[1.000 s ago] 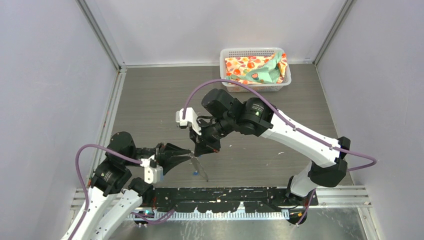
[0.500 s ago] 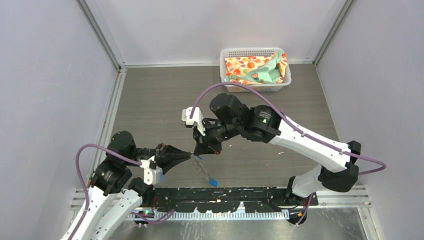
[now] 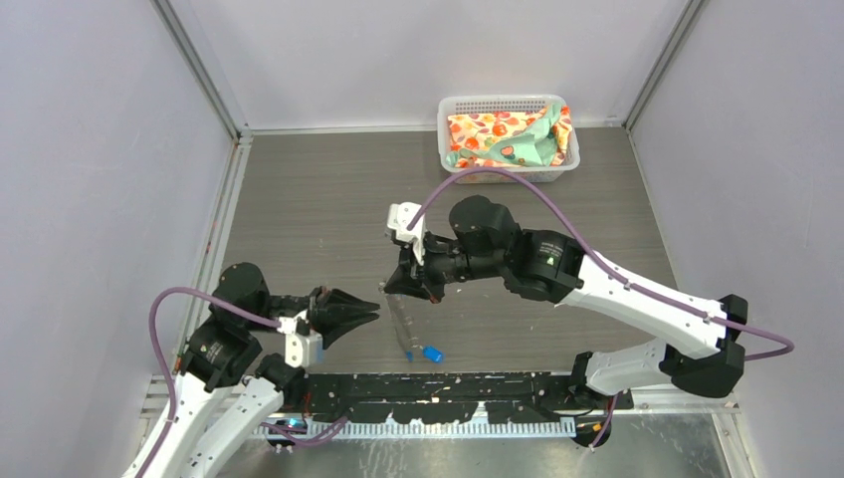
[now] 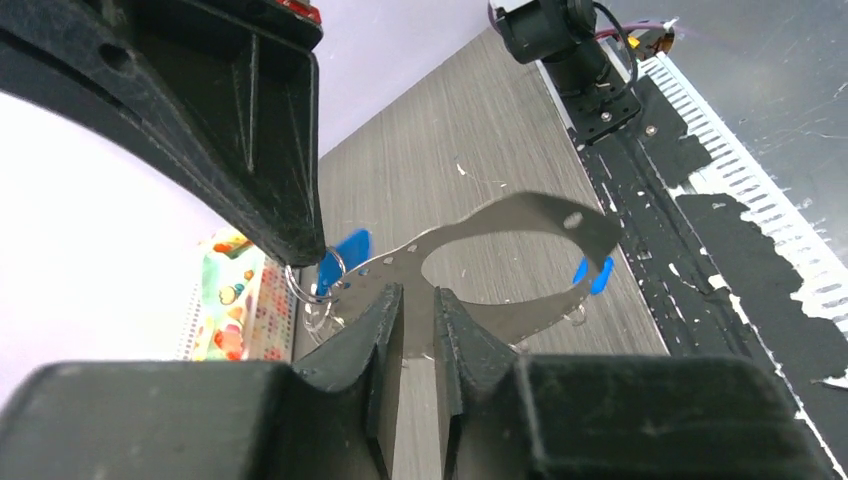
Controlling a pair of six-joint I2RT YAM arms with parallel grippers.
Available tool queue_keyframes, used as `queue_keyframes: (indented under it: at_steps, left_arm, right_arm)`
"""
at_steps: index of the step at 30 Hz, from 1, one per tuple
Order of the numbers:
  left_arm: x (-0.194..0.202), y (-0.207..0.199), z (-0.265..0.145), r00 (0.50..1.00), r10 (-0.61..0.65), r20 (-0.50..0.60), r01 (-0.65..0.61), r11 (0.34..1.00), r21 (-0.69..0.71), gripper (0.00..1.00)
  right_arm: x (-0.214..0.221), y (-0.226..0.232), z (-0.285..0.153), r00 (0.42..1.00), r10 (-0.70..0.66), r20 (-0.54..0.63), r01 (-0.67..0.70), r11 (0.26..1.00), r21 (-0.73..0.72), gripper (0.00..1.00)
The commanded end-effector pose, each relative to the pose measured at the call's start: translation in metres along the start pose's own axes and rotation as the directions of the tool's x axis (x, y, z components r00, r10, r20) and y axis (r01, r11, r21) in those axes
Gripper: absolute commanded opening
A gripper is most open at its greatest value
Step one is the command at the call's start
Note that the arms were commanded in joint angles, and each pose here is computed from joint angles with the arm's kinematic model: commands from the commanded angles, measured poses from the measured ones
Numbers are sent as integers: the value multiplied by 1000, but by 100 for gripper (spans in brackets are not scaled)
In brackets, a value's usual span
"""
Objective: Put the keys on the keyring
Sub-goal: Adjust the key on the keyring.
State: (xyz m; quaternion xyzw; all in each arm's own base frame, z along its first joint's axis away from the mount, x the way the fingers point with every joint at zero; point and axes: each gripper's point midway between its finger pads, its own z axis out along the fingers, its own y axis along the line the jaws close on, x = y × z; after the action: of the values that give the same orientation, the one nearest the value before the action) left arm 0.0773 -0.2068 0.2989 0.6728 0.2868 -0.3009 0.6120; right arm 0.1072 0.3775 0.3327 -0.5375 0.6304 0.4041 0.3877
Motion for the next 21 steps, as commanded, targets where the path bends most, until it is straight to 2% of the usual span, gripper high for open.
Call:
queue_keyframes:
  at_steps: [1, 4, 8, 11, 14, 18, 21]
  left_arm:
    - [-19, 21, -3, 998, -60, 9, 61, 995, -74, 21]
    - [-23, 40, -5, 978, -210, 15, 209, 964, -166, 26]
    - [-31, 62, -8, 923, -380, 58, 381, 885, -267, 36]
    - [-44, 59, -5, 903, -419, 94, 429, 875, -223, 38]
    - [-49, 49, -1, 894, -438, 98, 448, 883, -142, 34]
    - [-47, 34, 4, 866, -498, 52, 500, 866, -29, 32]
    - [-38, 36, 5, 858, -513, 15, 513, 858, -31, 31]
  right_arm:
    - [-46, -3, -16, 974, -36, 226, 23, 998, 60, 1]
    - [-46, -1, -17, 964, -40, 263, 24, 998, 64, 1]
    - [-44, 1, -19, 955, -56, 291, 38, 997, 67, 1]
    - [-41, 1, -22, 949, -68, 309, 45, 996, 81, 1]
    - [-43, 1, -26, 938, -89, 335, 60, 994, 96, 1]
    - [-45, 1, -28, 928, -108, 356, 73, 991, 109, 1]
    - [-44, 4, -24, 929, -114, 352, 88, 992, 90, 1]
